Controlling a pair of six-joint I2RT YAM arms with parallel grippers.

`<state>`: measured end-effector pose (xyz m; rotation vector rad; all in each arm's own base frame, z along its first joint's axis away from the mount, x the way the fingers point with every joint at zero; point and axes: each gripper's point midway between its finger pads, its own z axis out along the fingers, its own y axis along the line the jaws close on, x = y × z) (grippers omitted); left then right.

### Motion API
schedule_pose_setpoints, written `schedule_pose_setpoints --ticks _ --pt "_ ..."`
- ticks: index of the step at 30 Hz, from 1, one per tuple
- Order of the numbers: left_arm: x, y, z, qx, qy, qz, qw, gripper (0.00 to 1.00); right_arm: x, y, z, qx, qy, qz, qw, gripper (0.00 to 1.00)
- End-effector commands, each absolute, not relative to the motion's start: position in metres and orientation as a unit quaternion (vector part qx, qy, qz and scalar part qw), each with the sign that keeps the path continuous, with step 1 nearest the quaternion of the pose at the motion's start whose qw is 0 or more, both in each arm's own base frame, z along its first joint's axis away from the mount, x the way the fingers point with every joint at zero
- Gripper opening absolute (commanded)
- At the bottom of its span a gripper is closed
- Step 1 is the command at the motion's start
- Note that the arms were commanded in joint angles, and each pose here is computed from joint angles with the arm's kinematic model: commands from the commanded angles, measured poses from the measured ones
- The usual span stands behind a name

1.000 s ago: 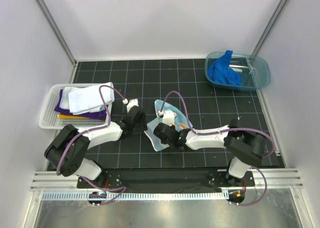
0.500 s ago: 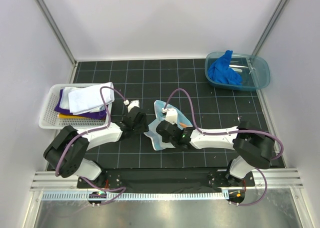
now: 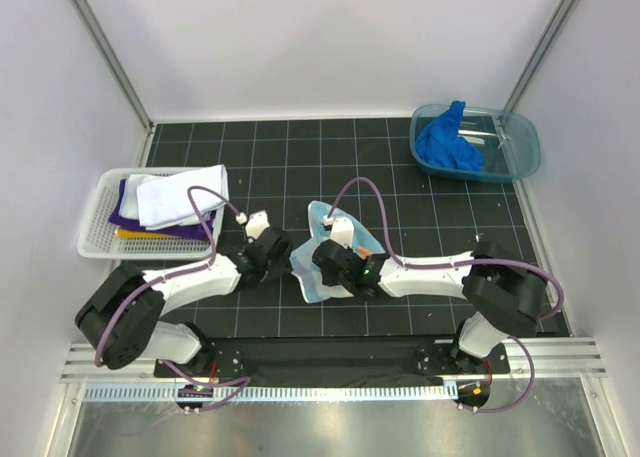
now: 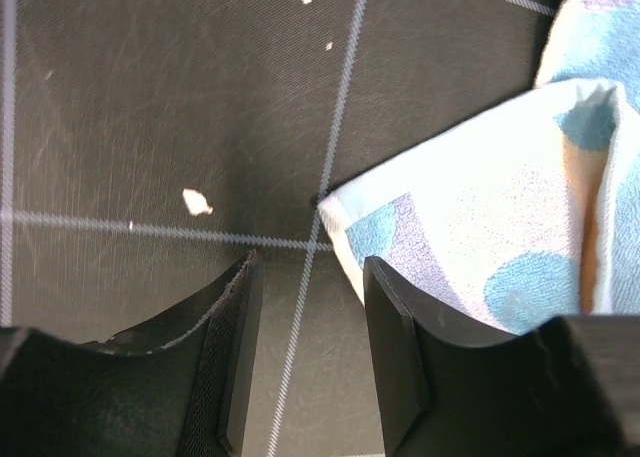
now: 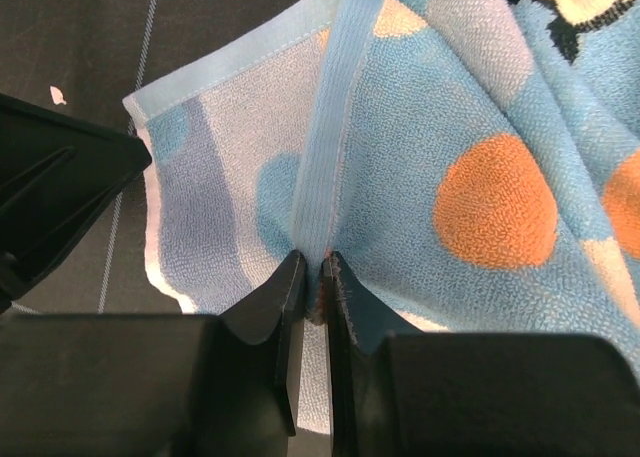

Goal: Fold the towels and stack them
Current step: Flatten out the crumpled towel

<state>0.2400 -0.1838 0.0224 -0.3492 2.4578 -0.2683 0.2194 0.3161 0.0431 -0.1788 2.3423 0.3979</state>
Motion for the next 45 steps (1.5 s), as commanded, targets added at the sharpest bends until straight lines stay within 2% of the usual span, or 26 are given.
schedule_pose_setpoints --ticks 1,7,15,18,22,24,25,28,31,36,42,45 --pt "0.232 -0.174 0.015 -0.186 0.932 -0.048 0.306 0.49 0.226 0.331 0.049 -0.054 0.904 0.189 0.380 0.18" --pt "0.235 -0.175 0.011 -0.215 0.926 0.008 0.311 0.50 0.224 0.331 0.049 -0.053 0.903 0.202 0.375 0.20" --pt "0.243 -0.169 0.003 -0.246 0.913 0.032 0.325 0.54 0.222 0.320 0.052 -0.042 0.901 0.215 0.374 0.22" --pt "0.242 -0.174 -0.004 -0.239 0.918 0.034 0.315 0.49 0.223 0.316 0.054 -0.034 0.899 0.224 0.374 0.22" --pt "0.240 -0.186 -0.013 -0.238 0.926 0.017 0.294 0.36 0.225 0.315 0.055 -0.027 0.899 0.235 0.368 0.22" --pt "0.238 -0.188 -0.015 -0.235 0.928 0.014 0.288 0.35 0.227 0.314 0.054 -0.023 0.899 0.238 0.366 0.22" --pt "0.236 -0.189 -0.016 -0.234 0.930 0.012 0.285 0.36 0.227 0.314 0.052 -0.022 0.900 0.239 0.364 0.22" --pt "0.234 -0.190 -0.011 -0.231 0.931 0.003 0.284 0.47 0.230 0.317 0.049 -0.017 0.899 0.249 0.359 0.22" --pt "0.230 -0.183 -0.009 -0.232 0.930 0.006 0.286 0.54 0.232 0.320 0.045 -0.009 0.899 0.263 0.351 0.19" --pt "0.228 -0.183 -0.006 -0.233 0.930 0.004 0.283 0.54 0.235 0.331 0.041 0.001 0.897 0.288 0.336 0.16" --pt "0.240 -0.178 -0.011 -0.233 0.929 0.030 0.285 0.49 0.233 0.344 0.041 0.004 0.893 0.313 0.323 0.13" --pt "0.243 -0.175 -0.017 -0.237 0.930 0.036 0.278 0.38 0.233 0.344 0.044 0.009 0.892 0.319 0.322 0.14"
